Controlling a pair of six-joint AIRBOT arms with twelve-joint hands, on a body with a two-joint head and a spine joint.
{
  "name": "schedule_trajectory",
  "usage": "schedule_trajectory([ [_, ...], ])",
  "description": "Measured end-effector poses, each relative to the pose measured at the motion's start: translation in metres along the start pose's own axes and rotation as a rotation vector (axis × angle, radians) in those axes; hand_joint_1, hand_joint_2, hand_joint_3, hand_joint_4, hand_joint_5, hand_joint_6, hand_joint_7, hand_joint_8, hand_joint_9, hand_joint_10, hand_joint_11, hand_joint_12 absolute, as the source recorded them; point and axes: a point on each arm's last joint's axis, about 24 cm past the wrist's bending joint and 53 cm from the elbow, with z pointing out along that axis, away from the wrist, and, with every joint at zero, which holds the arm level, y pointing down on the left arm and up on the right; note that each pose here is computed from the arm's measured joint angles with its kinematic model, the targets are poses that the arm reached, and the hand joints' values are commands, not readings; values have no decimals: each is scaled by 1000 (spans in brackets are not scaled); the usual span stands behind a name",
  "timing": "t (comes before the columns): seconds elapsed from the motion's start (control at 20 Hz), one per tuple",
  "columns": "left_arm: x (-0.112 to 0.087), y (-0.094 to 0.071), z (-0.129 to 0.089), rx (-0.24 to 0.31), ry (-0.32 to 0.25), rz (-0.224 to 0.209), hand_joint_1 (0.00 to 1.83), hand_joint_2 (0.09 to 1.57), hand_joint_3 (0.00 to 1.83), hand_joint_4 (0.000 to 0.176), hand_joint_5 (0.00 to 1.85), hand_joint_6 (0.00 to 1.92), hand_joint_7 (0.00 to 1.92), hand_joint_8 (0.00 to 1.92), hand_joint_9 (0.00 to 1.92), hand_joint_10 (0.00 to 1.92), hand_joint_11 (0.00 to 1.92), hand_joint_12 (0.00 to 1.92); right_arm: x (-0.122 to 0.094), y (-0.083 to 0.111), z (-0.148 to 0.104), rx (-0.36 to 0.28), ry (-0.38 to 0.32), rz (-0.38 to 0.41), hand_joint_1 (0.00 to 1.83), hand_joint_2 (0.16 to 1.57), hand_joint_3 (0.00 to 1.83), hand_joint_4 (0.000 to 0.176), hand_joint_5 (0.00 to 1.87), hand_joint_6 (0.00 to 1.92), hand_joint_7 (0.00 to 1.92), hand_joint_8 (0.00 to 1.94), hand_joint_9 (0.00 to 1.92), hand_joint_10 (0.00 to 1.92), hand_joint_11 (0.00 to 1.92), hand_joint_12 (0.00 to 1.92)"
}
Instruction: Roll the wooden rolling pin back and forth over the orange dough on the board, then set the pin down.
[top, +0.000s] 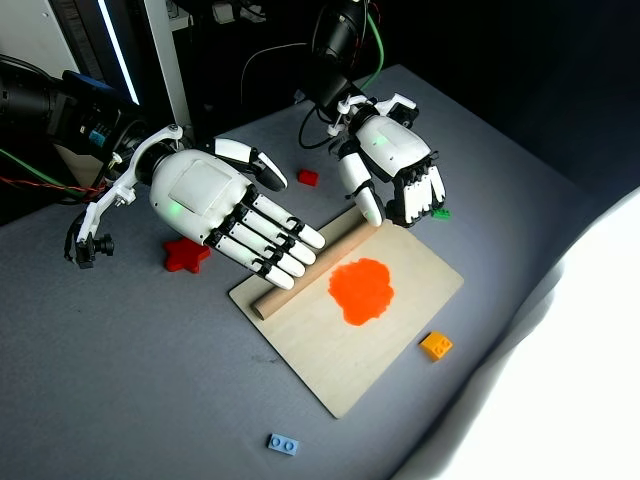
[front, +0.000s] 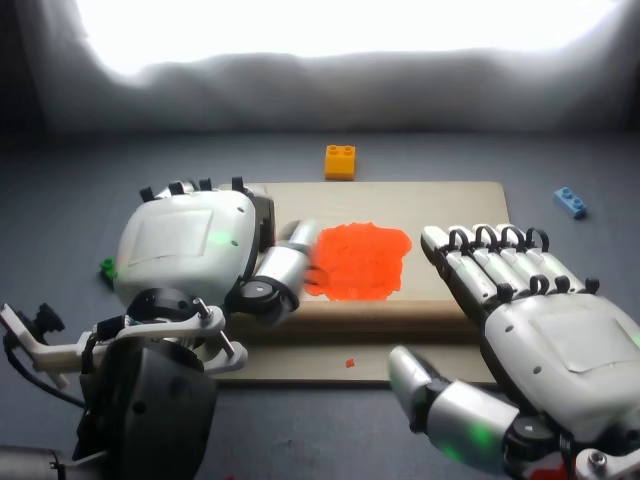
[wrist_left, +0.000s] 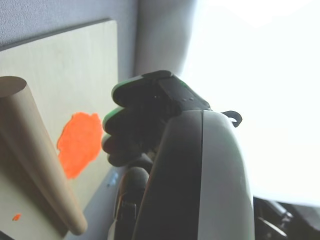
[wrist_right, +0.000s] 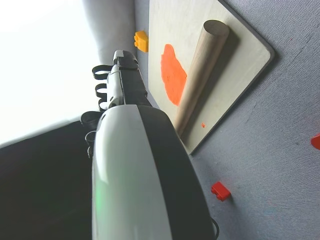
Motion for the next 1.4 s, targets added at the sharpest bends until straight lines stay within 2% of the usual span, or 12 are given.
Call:
schedule_trajectory([
  [0.2, -3, -1, 1, 8, -3, 7, 0, 1276, 19, 0, 0, 0, 0, 0, 0, 0, 0, 0, 1, -1, 0, 3, 3, 0, 16, 1238, 21, 0, 75, 35, 79, 14, 41, 17, 0, 0],
  [0.35, 1, 2, 2, 2, 20, 11, 0, 1278, 18, 0, 0, 0, 27, 10, 10, 4, 0, 0, 1, -3, 1, 5, 4, -4, 15, 1245, 18, 0, 63, 24, 81, 10, 50, 17, 0, 0],
  [0.55, 22, 9, -3, -1, 109, 26, 0, 1263, 8, 0, 0, 0, 12, 2, 15, 5, 9, 4, -5, -12, 10, 9, -15, 21, 36, 1245, 13, 0, 73, 22, 90, 8, 47, 12, 0, 0],
  [0.65, 32, 10, -6, 15, 146, 35, 0, 1263, 7, 0, 0, 0, 12, 2, 15, 5, 10, 5, -6, -18, 15, 13, -14, 36, 34, 1246, 13, 0, 73, 22, 90, 8, 47, 11, 0, 0],
  [0.8, 44, 16, -11, 44, 194, 8, 0, 1253, 2, 0, 0, 0, 18, 4, 23, 7, 23, 13, -6, -24, 22, 14, -12, 75, 4, 1234, 4, 0, 23, 1, 39, 0, 4, 0, 0, 0],
  [0.9, 41, 23, -12, 30, 165, -21, 0, 1250, 0, 0, 0, 0, 14, 2, 20, 5, 18, 13, -3, -26, 27, 13, -15, 88, 0, 1229, 2, 0, 25, 3, 25, 0, 0, 0, 0, 0],
  [0.95, 38, 25, -13, 30, 145, -22, 0, 1248, 0, 0, 0, 0, 11, 0, 17, 4, 16, 13, -1, -24, 30, -4, -15, 90, 0, 1221, 0, 0, 33, 6, 31, 4, 7, 3, 0, 0],
  [1.1, 33, 29, -13, 35, 99, -25, 0, 1245, 0, 0, 0, 0, 14, 1, 7, 0, 0, 0, 6, -14, 37, -90, -15, 61, 0, 1218, 0, 0, 31, 5, 32, 3, 4, 1, 0, 0],
  [1.25, 41, 34, -18, 31, 109, -23, 0, 1248, 0, 0, 0, 0, 0, 0, 0, 0, 0, 0, 10, -21, 43, -77, -20, 77, 0, 1226, 0, 0, 39, 12, 55, 11, 27, 10, 0, 0],
  [1.4, 48, 42, -23, 32, 128, -3, 0, 1251, 1, 0, 0, 0, 0, 0, 0, 0, 0, 0, 17, -31, 43, -56, -20, 79, 0, 1234, 4, 0, 32, 8, 48, 6, 19, 6, 0, 0],
])
